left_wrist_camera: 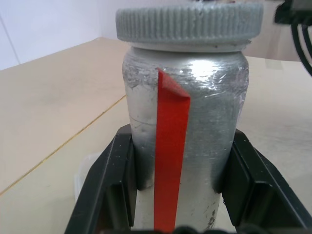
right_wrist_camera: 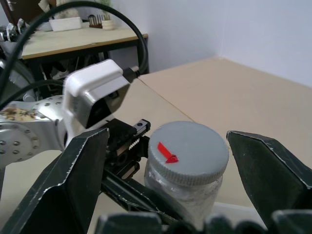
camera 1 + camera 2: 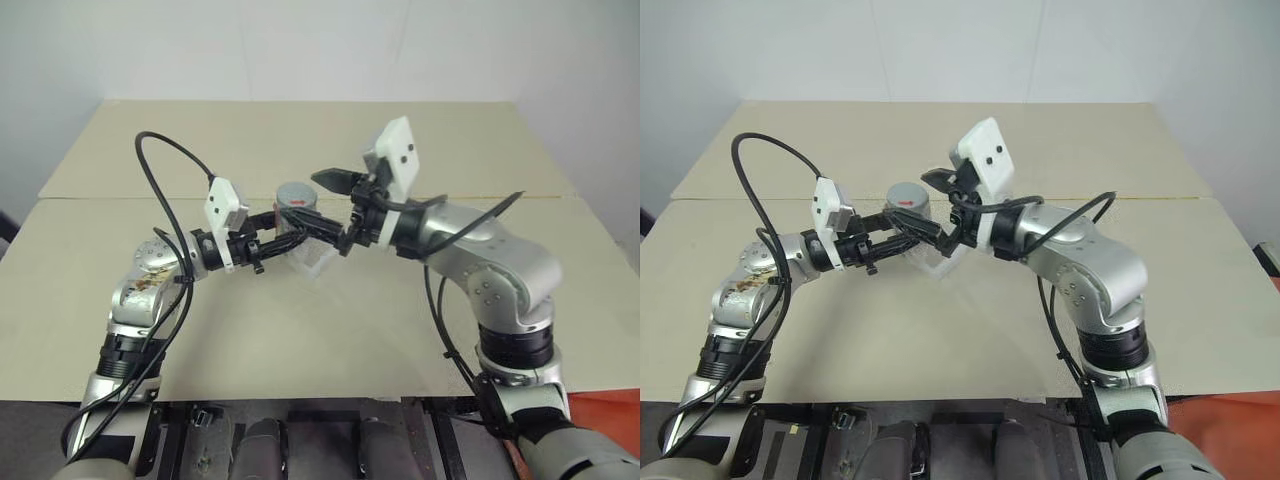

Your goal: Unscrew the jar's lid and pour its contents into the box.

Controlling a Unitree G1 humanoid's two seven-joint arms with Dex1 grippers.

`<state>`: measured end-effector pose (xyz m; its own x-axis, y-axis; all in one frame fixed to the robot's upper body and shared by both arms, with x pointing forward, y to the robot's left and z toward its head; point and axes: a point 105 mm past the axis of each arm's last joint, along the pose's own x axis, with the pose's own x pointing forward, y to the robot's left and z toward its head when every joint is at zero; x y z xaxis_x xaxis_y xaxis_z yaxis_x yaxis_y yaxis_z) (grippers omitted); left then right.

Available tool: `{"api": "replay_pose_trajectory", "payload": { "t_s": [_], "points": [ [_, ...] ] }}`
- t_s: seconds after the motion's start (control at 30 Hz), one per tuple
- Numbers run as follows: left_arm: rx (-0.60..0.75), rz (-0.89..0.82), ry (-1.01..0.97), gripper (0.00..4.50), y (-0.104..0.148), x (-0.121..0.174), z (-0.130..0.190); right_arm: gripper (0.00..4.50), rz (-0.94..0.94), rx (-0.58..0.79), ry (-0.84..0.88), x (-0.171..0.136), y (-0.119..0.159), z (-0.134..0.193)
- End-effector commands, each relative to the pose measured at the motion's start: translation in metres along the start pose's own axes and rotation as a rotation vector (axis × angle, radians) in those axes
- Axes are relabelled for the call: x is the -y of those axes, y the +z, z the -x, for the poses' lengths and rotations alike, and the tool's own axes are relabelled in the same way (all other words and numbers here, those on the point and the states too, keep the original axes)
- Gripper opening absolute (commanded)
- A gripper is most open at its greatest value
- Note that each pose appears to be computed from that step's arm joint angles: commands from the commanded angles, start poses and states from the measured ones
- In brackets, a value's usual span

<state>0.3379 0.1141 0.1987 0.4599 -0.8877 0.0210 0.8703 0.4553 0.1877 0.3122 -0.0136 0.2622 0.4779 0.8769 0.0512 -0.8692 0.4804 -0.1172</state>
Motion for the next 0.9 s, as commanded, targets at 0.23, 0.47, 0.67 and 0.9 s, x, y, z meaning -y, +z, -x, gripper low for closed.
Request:
{"api": "replay_pose_trajectory", "payload": {
  "t_s": [0.23,0.47,0.67,0.9],
  "points": [
    [0.04,-0.063,-0.02,1.92,0.0161,0.0028,-0.0006,4.48,0.017,0.049,-0.011,0.0045,0.0148,-0.0121],
    [0.04,-0.064,-0.014,1.92,0.0156,0.0034,0.0005,4.48,0.002,0.045,-0.002,0.0049,0.0125,-0.0151],
    [0.04,-0.064,-0.01,1.92,0.0152,0.0033,0.001,3.25,-0.009,0.045,0.009,0.0042,0.0124,-0.015],
    [0.039,-0.061,-0.003,1.92,0.0141,0.0024,0.0019,2.78,-0.018,0.04,0.025,0.0021,0.0115,-0.014]
  ]
}}
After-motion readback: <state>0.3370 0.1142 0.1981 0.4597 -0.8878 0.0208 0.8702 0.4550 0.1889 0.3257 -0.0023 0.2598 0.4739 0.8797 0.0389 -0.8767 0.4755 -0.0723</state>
